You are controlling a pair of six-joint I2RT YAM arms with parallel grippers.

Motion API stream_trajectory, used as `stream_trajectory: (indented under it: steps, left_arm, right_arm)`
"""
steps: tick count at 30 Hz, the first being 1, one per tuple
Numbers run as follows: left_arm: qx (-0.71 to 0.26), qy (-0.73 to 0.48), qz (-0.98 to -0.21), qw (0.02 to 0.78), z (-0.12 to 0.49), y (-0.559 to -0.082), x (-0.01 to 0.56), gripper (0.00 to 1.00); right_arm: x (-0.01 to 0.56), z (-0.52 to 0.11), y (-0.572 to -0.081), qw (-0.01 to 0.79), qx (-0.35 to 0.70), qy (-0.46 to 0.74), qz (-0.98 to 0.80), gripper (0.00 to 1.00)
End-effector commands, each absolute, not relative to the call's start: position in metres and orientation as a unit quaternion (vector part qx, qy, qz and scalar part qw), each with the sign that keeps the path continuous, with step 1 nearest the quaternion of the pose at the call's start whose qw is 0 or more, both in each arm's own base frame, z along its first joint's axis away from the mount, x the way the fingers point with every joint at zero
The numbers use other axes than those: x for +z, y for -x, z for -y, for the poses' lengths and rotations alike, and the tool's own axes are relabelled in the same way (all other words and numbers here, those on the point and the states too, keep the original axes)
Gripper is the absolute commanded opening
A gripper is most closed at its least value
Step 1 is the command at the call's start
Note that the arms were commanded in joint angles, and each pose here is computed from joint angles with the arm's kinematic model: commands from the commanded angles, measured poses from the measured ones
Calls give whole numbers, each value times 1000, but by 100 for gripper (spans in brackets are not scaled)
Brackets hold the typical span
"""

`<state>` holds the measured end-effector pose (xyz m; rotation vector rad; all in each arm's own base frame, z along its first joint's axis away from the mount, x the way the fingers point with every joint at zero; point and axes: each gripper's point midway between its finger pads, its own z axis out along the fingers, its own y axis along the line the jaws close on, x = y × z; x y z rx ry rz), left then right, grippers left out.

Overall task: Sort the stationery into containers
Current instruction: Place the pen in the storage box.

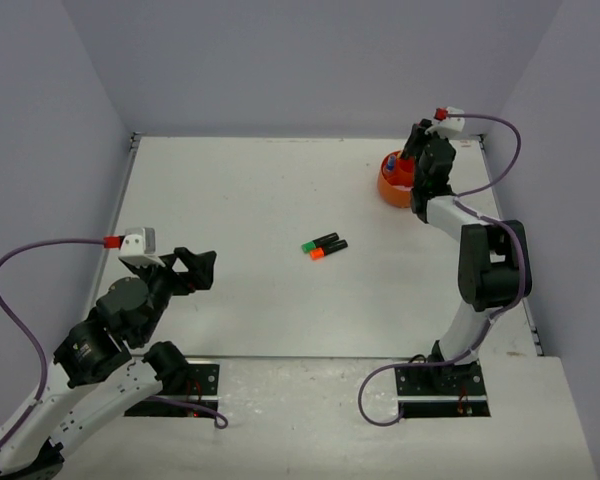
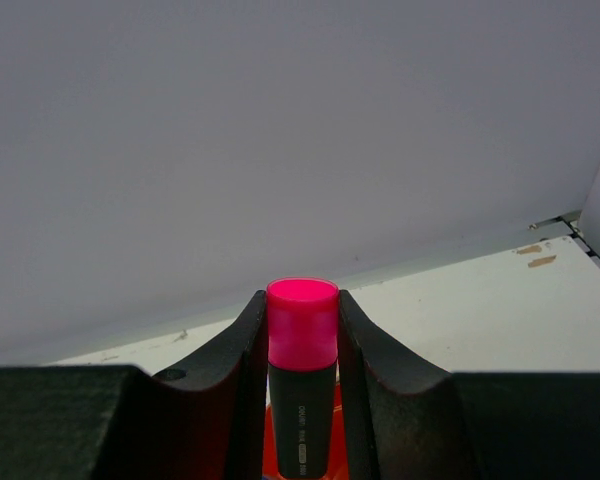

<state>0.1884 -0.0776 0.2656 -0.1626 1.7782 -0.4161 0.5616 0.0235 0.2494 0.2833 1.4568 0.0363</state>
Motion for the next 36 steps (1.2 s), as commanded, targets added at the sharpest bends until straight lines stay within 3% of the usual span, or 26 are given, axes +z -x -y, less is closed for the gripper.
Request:
stream_trajectory:
  steps: [1, 10, 14, 18, 19, 22, 23, 24, 25, 33, 36]
  left_arm:
    - [-174, 59, -768, 614, 81, -193, 267, 100]
    - [-169, 58, -771, 611, 82, -195, 265, 100]
    - [-167, 58, -772, 610, 82, -195, 264, 100]
    - [-167, 59, -771, 611, 81, -195, 264, 100]
    - [-166, 59, -771, 611, 81, -195, 264, 100]
    - [-168, 59, -771, 612, 81, -195, 265, 100]
    - [-167, 59, -771, 612, 81, -195, 264, 100]
    - [-168, 59, -771, 612, 81, -195, 264, 100]
    - [-168, 58, -771, 611, 81, -195, 264, 100]
    - [-167, 57, -772, 610, 82, -195, 264, 100]
    - [-165, 58, -773, 610, 82, -196, 263, 100]
  right_arm:
    - [293, -10, -569, 786, 29, -132, -603, 0]
    - [262, -7, -570, 768, 26, -126, -627, 1]
    - [248, -10, -567, 761, 34, -123, -636, 10]
    - [242, -9, -565, 757, 31, -125, -640, 28]
    - [241, -8, -564, 756, 29, -126, -641, 36]
    - [237, -7, -562, 754, 25, -126, -645, 36]
    - [237, -7, -562, 754, 25, -126, -644, 45]
    - [238, -7, -561, 755, 25, -126, -644, 45]
    - [240, -8, -560, 755, 27, -124, -643, 62]
    - [291, -51, -528, 771, 69, -26, -633, 63]
    - [290, -93, -503, 725, 99, 51, -680, 63]
